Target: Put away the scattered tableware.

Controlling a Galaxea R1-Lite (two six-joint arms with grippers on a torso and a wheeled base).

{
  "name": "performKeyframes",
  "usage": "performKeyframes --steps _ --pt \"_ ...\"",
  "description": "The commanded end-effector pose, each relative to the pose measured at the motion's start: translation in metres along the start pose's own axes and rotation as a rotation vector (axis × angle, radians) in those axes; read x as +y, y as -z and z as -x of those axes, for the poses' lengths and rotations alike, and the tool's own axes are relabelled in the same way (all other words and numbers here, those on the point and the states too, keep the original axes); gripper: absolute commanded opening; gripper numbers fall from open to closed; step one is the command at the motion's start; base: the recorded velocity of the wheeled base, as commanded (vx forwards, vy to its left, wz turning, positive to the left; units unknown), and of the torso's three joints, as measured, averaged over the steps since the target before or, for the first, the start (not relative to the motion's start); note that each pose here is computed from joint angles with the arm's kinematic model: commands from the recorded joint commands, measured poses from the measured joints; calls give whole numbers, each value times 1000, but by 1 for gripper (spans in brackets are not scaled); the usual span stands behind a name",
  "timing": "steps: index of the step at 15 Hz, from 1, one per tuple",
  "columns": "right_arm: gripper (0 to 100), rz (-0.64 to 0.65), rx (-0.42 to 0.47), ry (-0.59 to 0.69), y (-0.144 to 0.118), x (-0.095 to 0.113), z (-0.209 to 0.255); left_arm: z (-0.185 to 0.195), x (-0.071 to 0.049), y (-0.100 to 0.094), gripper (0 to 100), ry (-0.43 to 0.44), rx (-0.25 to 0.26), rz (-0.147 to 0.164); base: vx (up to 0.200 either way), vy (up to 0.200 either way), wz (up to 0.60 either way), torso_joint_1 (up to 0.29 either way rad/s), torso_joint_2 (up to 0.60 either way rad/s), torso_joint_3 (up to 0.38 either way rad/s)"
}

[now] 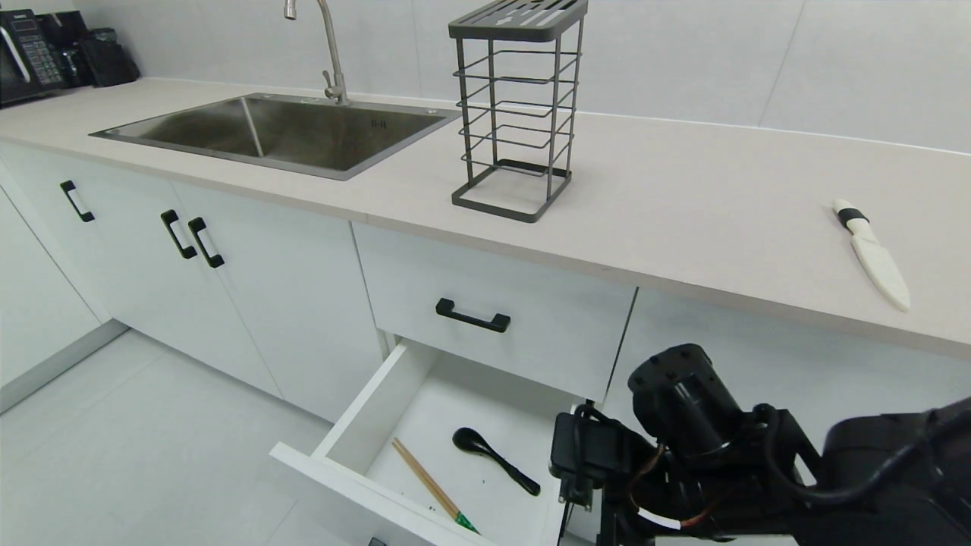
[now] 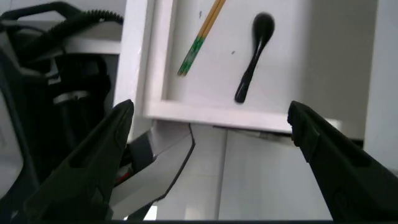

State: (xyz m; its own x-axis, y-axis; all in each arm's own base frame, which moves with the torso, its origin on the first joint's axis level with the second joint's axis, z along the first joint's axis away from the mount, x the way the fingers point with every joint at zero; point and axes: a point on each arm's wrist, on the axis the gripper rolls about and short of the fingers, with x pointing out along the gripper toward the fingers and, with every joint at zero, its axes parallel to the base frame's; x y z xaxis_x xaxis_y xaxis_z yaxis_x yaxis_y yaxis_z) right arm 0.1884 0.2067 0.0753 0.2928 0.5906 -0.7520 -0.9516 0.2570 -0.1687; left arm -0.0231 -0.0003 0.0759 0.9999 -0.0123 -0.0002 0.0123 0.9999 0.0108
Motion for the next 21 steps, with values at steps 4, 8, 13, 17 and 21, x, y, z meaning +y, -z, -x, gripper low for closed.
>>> performKeyframes --steps 4,8,13,17,21 --pt "100 -93 -53 33 36 33 70 0 0 0 100 0 1 0 0 0 0 0 0 0" --pt "100 -140 -156 74 52 50 108 0 0 0 100 0 1 0 0 0 0 0 0 0" --pt "100 -233 -327 212 85 74 152 0 0 0 100 -2 1 0 0 0 0 0 0 0" --pt "100 -268 -513 313 106 90 181 0 0 0 100 0 1 0 0 0 0 0 0 0" --pt "100 -452 -621 465 141 107 189 0 0 0 100 -2 1 0 0 0 0 0 0 0"
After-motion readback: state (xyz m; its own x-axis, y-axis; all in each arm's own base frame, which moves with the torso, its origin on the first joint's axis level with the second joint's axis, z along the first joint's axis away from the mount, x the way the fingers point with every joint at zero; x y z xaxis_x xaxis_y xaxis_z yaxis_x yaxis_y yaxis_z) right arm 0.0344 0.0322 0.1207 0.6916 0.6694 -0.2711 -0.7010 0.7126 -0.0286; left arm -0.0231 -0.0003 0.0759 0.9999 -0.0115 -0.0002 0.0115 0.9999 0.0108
